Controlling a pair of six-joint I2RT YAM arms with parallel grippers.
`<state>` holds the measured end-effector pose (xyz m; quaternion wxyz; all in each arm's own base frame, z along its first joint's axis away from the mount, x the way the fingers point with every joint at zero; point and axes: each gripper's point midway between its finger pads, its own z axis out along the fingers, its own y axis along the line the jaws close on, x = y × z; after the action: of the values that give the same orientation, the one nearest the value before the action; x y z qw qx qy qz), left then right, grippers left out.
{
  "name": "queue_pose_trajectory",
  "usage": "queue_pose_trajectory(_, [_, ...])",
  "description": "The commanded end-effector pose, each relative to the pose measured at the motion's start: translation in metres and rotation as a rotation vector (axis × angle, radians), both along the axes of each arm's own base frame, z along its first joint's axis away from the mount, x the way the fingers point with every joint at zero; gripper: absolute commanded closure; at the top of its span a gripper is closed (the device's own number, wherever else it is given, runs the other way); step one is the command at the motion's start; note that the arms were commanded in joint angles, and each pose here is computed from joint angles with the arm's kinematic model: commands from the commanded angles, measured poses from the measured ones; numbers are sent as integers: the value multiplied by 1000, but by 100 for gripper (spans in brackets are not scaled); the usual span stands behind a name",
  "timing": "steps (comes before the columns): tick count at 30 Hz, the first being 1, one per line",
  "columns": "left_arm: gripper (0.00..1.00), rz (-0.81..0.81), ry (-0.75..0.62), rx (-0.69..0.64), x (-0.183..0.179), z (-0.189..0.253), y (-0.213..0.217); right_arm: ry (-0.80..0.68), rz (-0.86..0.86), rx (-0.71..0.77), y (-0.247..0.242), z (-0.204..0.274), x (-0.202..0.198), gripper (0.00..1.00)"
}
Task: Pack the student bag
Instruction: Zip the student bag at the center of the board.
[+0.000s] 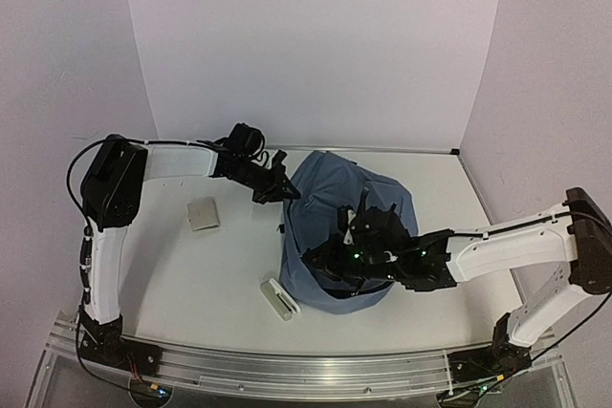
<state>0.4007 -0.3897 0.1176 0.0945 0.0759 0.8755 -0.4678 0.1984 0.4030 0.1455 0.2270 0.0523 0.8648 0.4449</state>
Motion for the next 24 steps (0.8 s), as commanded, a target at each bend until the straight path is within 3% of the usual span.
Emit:
queue_pose_trajectory(1, [100,41,-249,-61,60,50,11,21,60,30,5,7,-19,100])
queue_pose_trajectory(3, [99,46,-277,-59,71,51,12,27,63,23,4,4,-20,100])
queue_pose_trajectory(6, [85,57,-281,-28,82,52,12,31,67,16,5,0,-21,100])
queue_pose_trajectory(10, [44,97,-292,39,75,64,27,14,50,11,4,1,-17,100])
queue_pose_trajectory(13, [27,147,-299,108,52,74,46,-3,37,7,5,3,-13,100])
queue_pose_trajectory(21, [22,166,-156,227,-55,46,62,-20,41,-5,14,2,-8,100])
queue_pose_trajectory(24, [21,166,-122,215,-88,45,60,-25,46,-12,18,1,-7,100])
